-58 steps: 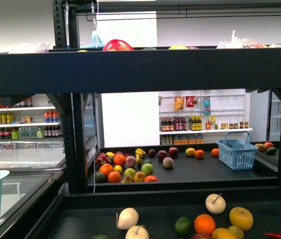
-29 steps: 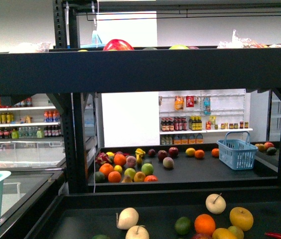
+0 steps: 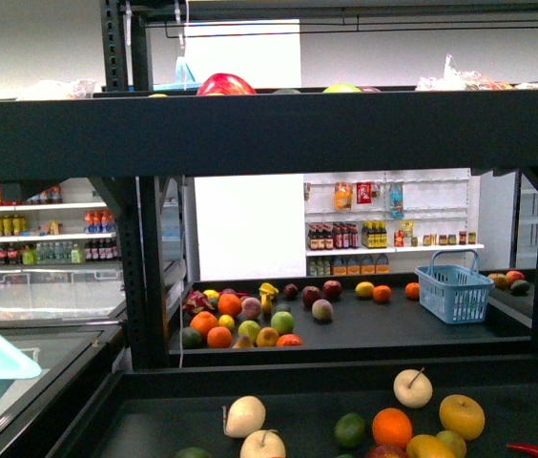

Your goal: Pick lemon from shelf

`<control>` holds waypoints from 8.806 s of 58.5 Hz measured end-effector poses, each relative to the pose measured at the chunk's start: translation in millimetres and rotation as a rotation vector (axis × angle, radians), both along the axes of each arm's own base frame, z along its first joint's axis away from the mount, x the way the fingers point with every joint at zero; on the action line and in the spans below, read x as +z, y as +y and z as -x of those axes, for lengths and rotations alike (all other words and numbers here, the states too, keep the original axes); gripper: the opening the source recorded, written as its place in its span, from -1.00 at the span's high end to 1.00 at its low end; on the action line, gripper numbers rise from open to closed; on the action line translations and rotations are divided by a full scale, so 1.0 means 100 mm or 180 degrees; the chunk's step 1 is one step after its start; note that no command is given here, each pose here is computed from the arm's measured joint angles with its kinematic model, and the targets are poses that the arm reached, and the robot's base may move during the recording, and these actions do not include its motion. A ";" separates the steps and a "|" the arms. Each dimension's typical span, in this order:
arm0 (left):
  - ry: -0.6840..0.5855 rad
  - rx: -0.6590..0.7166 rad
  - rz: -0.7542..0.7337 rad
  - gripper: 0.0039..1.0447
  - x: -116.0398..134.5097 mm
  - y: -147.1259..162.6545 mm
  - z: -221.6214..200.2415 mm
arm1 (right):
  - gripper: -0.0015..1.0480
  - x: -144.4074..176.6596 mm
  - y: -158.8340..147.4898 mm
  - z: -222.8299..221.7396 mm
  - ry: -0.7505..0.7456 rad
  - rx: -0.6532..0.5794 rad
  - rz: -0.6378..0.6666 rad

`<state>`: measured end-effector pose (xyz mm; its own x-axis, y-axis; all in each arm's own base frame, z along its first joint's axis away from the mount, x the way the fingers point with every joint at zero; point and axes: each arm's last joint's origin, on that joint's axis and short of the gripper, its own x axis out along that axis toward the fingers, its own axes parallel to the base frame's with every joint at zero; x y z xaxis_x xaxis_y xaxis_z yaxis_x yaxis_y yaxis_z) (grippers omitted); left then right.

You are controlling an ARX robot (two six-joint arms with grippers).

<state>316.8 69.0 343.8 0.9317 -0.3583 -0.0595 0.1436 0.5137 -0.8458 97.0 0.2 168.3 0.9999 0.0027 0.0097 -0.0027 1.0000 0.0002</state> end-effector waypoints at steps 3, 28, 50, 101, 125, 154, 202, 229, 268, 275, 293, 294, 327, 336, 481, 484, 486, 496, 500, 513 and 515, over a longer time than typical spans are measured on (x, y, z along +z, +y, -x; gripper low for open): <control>-0.0015 -0.0165 -0.0006 0.79 -0.02 -0.13 0.01 | -0.86 0.00 0.00 0.00 0.0001 -0.0001 0.0000; -0.0106 -0.1172 0.0119 0.80 -0.33 -1.11 -0.01 | -0.86 0.00 0.00 0.00 0.0001 -0.0001 0.0000; 0.0040 -0.1480 0.0230 0.80 -0.62 -1.65 -0.16 | -0.86 0.00 0.00 0.00 0.0001 -0.0001 0.0000; 0.0031 -0.1652 0.0106 0.80 -0.68 -2.10 -0.27 | -0.86 -0.07 -0.19 -0.35 0.1431 -0.0302 -0.0827; 0.0035 -0.1646 0.0103 0.80 -0.68 -2.11 -0.27 | -0.86 -0.59 -0.66 -1.76 0.2012 0.0429 -0.0238; 0.0030 -0.1646 0.0094 0.80 -0.68 -2.11 -0.27 | -0.86 -1.70 -0.46 -2.64 0.2419 0.1407 0.0770; 0.0030 -0.1647 0.0095 0.80 -0.68 -2.11 -0.27 | -0.86 -2.35 -0.09 -3.19 0.2354 0.1688 0.1414; 0.0030 -0.1647 0.0095 0.80 -0.68 -2.11 -0.27 | -0.86 -2.43 -0.01 -3.31 0.2476 0.1739 0.1299; 0.0029 -0.1647 0.0094 0.80 -0.68 -2.11 -0.27 | -0.49 -2.50 -0.03 -3.19 0.2892 0.1863 0.1066; 0.0028 -0.1647 0.0093 0.80 -0.68 -2.11 -0.27 | -0.24 -2.51 -0.05 -3.17 0.2906 0.1874 0.1105; 0.0029 -0.1646 0.0094 0.80 -0.68 -2.11 -0.27 | -0.16 -2.50 -0.07 -3.17 0.2788 0.1815 0.1200; 0.0029 -0.1647 0.0094 0.80 -0.68 -2.11 -0.27 | -0.15 -2.49 -0.08 -3.17 0.2782 0.1793 0.1206; 0.0029 -0.1647 0.0094 0.80 -0.68 -2.11 -0.27 | -0.14 -0.93 -0.81 -3.16 0.1816 0.0741 0.0805; 0.0030 -0.1646 0.0094 0.80 -0.68 -2.11 -0.27 | -0.14 -0.13 -0.83 -3.17 0.1351 0.0727 0.0569; 0.0043 -0.1645 0.0093 0.80 -0.69 -2.11 -0.28 | -0.86 -2.03 -0.30 -3.74 0.1479 0.2372 0.2384; 0.0044 -0.1644 0.0094 0.80 -0.69 -2.11 -0.28 | -0.86 -2.07 -0.26 -3.82 0.1439 0.2390 0.2439; 0.0044 -0.1644 0.0094 0.80 -0.69 -2.11 -0.28 | -0.86 -2.08 -0.24 -3.88 0.1402 0.2396 0.2463; 0.0044 -0.1645 0.0094 0.80 -0.69 -2.11 -0.28 | -0.86 -2.14 -0.07 -4.11 0.1296 0.2411 0.2544; 0.0044 -0.1645 0.0095 0.80 -0.69 -2.11 -0.28 | -0.86 -2.19 -0.01 -4.19 0.1354 0.2395 0.2534; 0.0043 -0.1644 0.0093 0.80 -0.69 -2.11 -0.28 | -0.86 -2.31 0.04 -4.39 0.1450 0.2284 0.2344; 0.0042 -0.1644 0.0092 0.80 -0.69 -2.11 -0.28 | -0.86 -2.32 0.04 -4.41 0.1463 0.2264 0.2317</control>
